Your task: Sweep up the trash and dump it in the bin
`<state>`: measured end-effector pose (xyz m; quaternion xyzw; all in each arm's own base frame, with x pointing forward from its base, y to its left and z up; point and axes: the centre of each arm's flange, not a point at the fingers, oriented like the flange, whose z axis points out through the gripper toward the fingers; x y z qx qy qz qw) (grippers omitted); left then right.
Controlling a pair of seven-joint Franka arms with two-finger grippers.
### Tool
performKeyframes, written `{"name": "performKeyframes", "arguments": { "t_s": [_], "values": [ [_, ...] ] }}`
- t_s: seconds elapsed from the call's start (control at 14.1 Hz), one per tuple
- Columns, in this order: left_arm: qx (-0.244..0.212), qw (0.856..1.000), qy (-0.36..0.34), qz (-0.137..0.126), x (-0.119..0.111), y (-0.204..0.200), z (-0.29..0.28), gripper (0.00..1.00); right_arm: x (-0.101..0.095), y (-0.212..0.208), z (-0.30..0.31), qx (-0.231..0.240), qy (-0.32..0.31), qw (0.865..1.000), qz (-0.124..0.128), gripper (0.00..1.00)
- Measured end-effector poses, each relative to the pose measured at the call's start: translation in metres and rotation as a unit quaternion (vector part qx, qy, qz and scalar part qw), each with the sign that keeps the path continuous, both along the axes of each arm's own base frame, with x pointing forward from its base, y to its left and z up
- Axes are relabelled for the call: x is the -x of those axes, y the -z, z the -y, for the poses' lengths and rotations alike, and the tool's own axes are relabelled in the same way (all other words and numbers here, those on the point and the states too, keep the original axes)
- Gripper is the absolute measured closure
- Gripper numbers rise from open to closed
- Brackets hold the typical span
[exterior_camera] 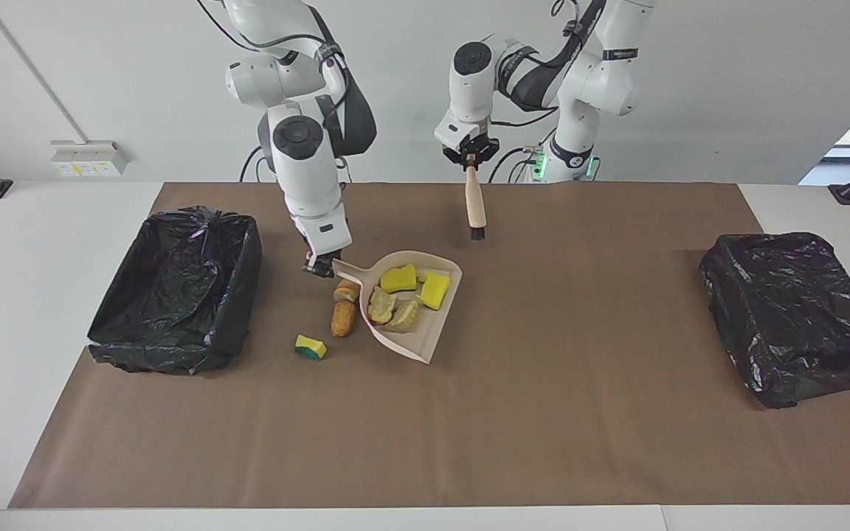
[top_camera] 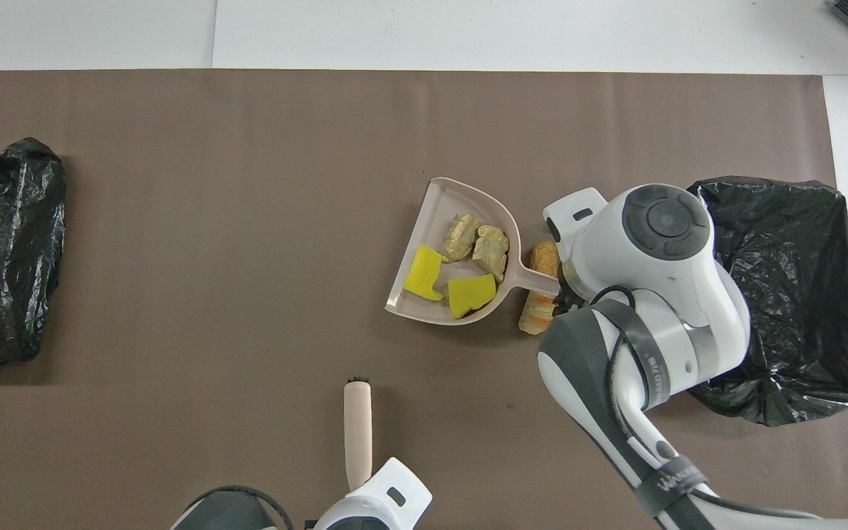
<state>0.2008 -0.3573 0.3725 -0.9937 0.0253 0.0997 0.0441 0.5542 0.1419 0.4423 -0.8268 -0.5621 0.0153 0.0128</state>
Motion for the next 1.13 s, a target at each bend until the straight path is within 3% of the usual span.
{"name": "performKeyframes", "arguments": {
  "t_s": [0.14, 0.35, 0.5, 0.71, 0.92, 1.13],
  "values": [
    [0.001, 1.000, -0.010, 0.000, 0.006, 0.012, -0.003, 0.74, -0.008, -0.023, 0.060, -0.013, -0.009, 1.000, 0.004, 0.68],
    [0.007, 1.000, -0.018, 0.004, 0.007, 0.028, -0.010, 0.74, -0.007, -0.050, 0.170, -0.025, -0.017, 0.999, -0.017, 0.68],
    [0.005, 1.000, -0.022, 0.000, 0.008, 0.036, -0.012, 0.74, 0.004, -0.065, 0.248, -0.033, -0.007, 0.999, -0.024, 0.68],
    [0.015, 0.999, -0.025, -0.014, 0.005, 0.038, -0.011, 0.74, 0.038, -0.077, 0.368, -0.029, 0.001, 1.000, -0.013, 0.68],
    [0.028, 0.999, -0.015, -0.028, -0.009, 0.038, -0.019, 0.73, 0.068, -0.094, 0.455, 0.057, -0.025, 0.998, 0.015, 0.68],
    [0.029, 0.998, -0.031, -0.045, -0.045, 0.027, -0.027, 0.46, 0.075, -0.102, 0.479, 0.125, -0.054, 0.991, 0.008, 0.68]
  ]
}}
